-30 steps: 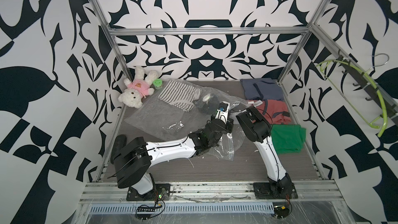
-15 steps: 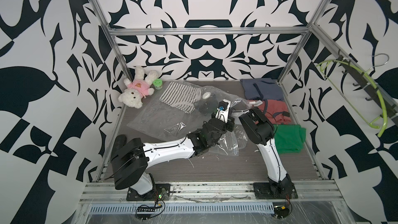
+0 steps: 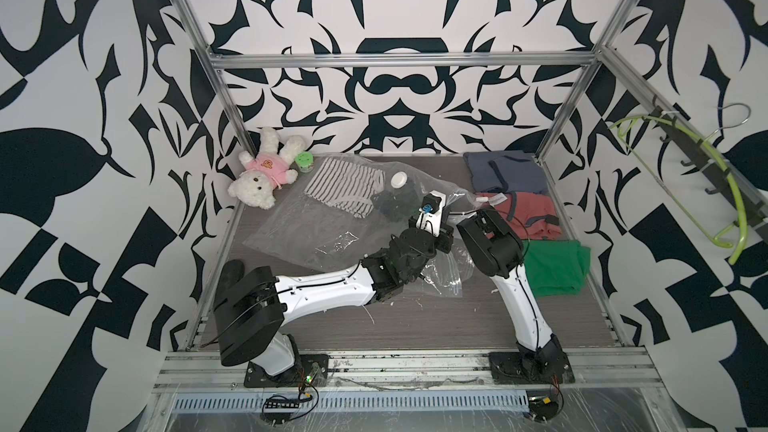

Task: Take the tank top out of the vacuum bag
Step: Take out the tank top from the vacuum bag.

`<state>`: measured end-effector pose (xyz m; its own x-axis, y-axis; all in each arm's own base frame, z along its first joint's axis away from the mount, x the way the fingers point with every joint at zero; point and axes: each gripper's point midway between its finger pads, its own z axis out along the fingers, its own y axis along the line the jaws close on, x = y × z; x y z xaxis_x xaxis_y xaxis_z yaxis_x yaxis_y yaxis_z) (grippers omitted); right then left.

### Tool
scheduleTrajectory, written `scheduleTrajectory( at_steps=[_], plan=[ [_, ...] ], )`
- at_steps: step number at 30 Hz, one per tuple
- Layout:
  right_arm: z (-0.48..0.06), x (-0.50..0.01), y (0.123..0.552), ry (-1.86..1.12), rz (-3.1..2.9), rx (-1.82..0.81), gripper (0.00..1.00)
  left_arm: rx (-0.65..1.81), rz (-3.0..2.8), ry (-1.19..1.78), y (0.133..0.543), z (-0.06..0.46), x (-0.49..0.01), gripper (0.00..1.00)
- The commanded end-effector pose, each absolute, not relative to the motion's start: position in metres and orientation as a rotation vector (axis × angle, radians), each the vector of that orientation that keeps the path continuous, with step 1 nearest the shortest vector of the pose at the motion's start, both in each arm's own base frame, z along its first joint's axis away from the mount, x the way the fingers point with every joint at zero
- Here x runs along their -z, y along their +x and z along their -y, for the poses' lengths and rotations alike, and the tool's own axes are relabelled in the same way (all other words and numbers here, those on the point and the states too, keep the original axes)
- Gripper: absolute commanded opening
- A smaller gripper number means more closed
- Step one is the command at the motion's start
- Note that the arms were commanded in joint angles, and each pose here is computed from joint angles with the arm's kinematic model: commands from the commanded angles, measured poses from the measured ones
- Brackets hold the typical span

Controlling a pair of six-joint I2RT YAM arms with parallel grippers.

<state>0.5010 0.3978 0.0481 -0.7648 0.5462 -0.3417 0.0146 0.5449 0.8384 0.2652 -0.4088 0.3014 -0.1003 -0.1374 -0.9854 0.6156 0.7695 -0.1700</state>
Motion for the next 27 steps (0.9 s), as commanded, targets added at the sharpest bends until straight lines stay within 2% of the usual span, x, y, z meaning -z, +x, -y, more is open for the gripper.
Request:
scheduleTrajectory(
  at_steps=[1,6,15,27],
  plan=[
    [-0.421,-0.009,0.472,0.395,-2.323,-1.216,0.55,0.816,-1.538,0.569,0.225,0.444,-0.296,0.00],
    [-0.431,-0.023,0.475,0.381,-2.256,-1.314,0.57,0.828,-1.529,0.569,0.224,0.443,-0.299,0.00],
    [-0.415,-0.009,0.477,0.438,-2.297,-1.173,0.59,0.807,-1.542,0.560,0.225,0.438,-0.292,0.00],
    [-0.415,0.005,0.481,0.459,-2.349,-1.120,0.60,0.796,-1.546,0.550,0.224,0.431,-0.291,0.00]
  ],
)
